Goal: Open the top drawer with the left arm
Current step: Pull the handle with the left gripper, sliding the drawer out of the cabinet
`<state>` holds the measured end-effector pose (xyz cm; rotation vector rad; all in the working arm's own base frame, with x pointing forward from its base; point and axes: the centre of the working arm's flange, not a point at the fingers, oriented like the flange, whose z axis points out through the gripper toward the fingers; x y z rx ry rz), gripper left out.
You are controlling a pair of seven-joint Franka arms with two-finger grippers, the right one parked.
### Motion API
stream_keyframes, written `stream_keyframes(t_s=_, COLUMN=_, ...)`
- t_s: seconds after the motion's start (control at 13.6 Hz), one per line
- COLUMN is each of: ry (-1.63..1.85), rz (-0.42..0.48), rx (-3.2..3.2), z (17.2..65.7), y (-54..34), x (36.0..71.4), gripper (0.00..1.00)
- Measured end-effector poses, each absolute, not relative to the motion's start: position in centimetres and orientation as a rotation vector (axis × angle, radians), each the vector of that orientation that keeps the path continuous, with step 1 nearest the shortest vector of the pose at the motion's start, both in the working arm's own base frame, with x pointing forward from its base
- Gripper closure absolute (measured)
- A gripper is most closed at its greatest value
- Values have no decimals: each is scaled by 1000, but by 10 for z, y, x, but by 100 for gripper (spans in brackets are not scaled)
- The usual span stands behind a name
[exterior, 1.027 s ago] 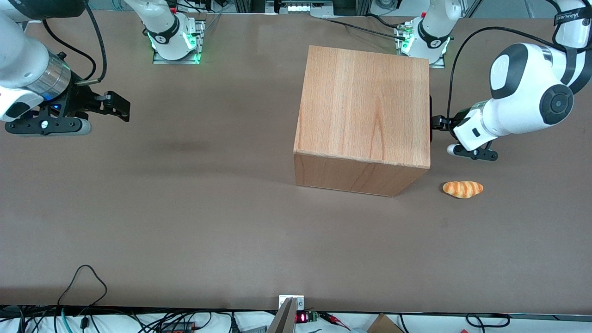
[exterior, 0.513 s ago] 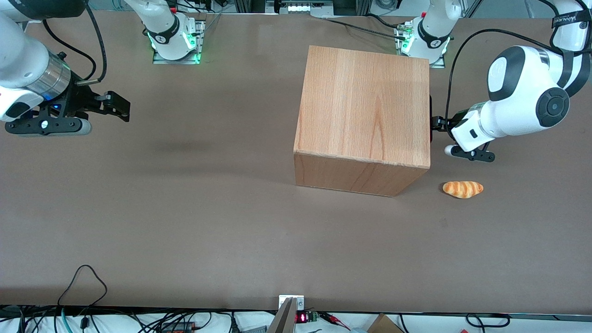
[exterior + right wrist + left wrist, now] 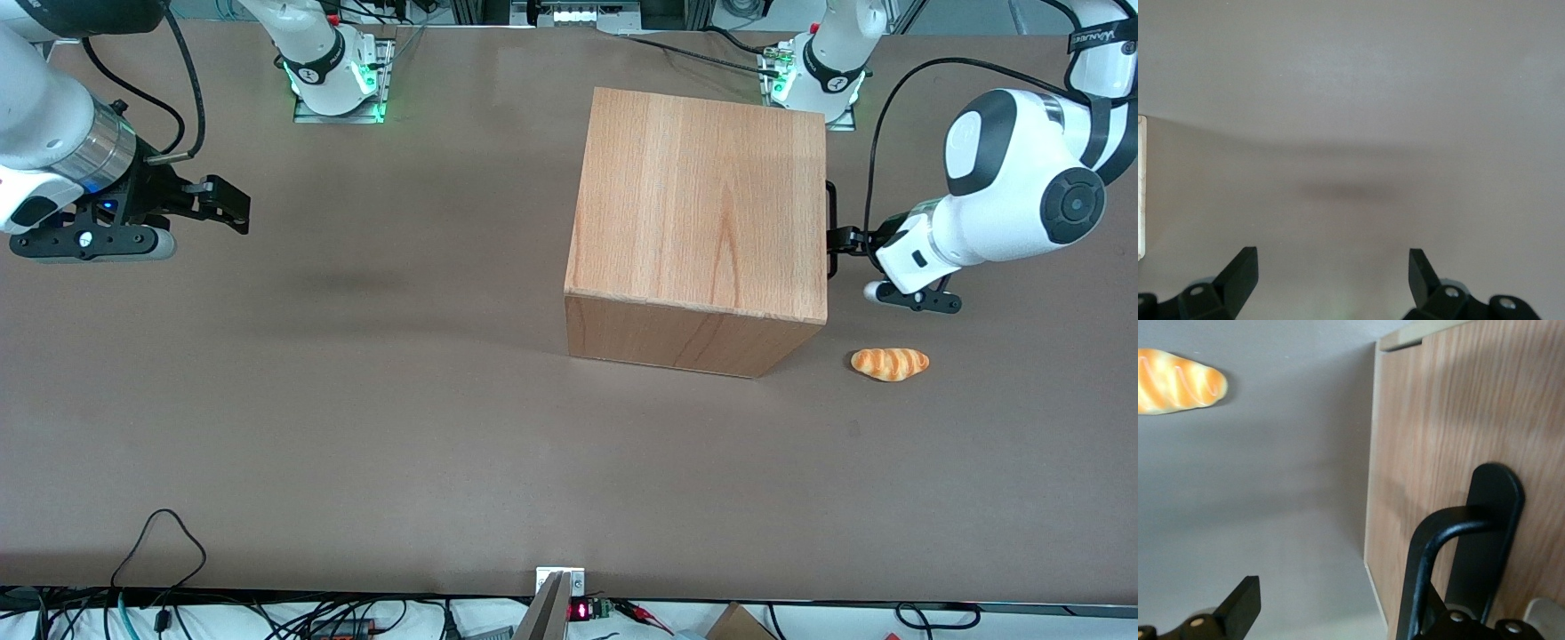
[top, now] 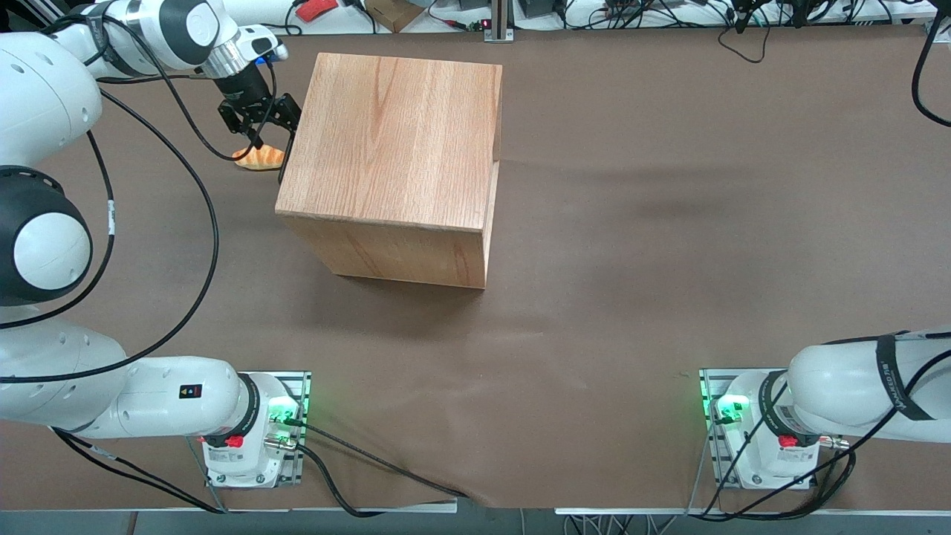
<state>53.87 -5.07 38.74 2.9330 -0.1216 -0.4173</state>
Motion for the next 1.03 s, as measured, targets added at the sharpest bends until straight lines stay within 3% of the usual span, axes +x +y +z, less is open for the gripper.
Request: stream_keyframes(t_s=1.03, ry=49, rz=-354, rx=2996, z=394, y=38, x=545, gripper=0)
